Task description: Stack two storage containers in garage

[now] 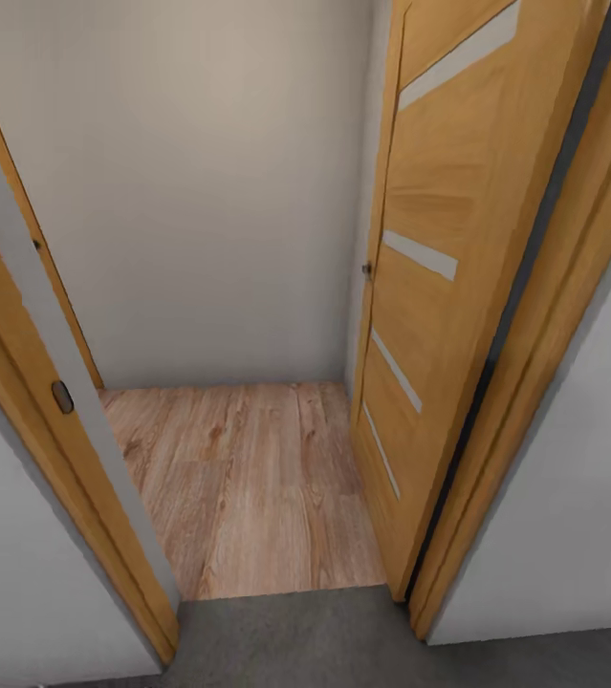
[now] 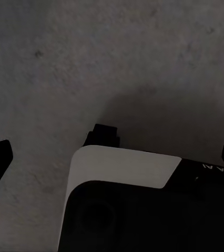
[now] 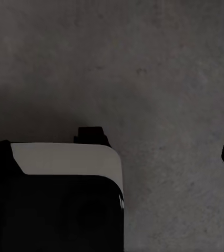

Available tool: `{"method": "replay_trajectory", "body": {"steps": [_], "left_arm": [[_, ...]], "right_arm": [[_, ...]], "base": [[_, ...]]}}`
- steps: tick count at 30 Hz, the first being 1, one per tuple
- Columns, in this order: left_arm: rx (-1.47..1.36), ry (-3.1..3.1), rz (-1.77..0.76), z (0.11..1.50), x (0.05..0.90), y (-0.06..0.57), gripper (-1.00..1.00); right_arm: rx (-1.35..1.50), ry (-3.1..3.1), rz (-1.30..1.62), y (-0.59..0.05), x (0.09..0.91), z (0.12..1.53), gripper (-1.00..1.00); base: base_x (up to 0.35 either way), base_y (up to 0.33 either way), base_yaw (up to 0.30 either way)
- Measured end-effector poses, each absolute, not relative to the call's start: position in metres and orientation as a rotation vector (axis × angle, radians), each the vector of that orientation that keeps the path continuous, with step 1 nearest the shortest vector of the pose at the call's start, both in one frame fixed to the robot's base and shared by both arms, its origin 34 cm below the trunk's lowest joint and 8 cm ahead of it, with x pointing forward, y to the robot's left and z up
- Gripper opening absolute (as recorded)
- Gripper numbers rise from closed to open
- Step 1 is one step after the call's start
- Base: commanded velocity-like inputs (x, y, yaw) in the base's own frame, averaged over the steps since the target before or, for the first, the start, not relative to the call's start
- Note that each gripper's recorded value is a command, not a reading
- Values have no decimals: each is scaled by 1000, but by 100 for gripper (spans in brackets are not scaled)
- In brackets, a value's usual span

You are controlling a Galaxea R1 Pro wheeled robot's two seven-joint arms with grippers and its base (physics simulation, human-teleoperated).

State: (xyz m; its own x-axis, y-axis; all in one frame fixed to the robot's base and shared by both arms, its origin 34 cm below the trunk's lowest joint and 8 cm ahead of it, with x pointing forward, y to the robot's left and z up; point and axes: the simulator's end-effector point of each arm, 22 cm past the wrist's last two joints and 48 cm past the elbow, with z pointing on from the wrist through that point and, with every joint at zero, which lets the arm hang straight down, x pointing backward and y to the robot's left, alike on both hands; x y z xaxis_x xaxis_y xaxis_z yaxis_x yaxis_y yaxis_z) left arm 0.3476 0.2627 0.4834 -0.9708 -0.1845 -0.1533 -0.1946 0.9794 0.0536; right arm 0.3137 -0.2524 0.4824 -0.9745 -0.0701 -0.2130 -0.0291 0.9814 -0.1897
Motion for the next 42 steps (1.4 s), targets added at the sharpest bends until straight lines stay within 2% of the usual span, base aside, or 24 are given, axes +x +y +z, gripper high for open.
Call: {"method": "replay_trajectory", "body": {"steps": [16, 23, 34, 42], "left_arm": [[-287, 2984, 105, 482, 345, 264, 100], [-286, 2986, 99, 482, 345, 260, 100], [-286, 2985, 101, 482, 345, 261, 100], [-286, 2985, 101, 482, 345, 261, 100]], "right_arm": [[-77, 2913, -273, -252, 311, 481, 100], [-76, 2914, -272, -252, 311, 481, 100], [-75, 2914, -271, -252, 311, 481, 100], [-71, 2914, -273, -253, 311, 481, 100]], "base": [[301, 0, 247], [74, 0, 16], [238, 0, -1], [24, 0, -182]]}}
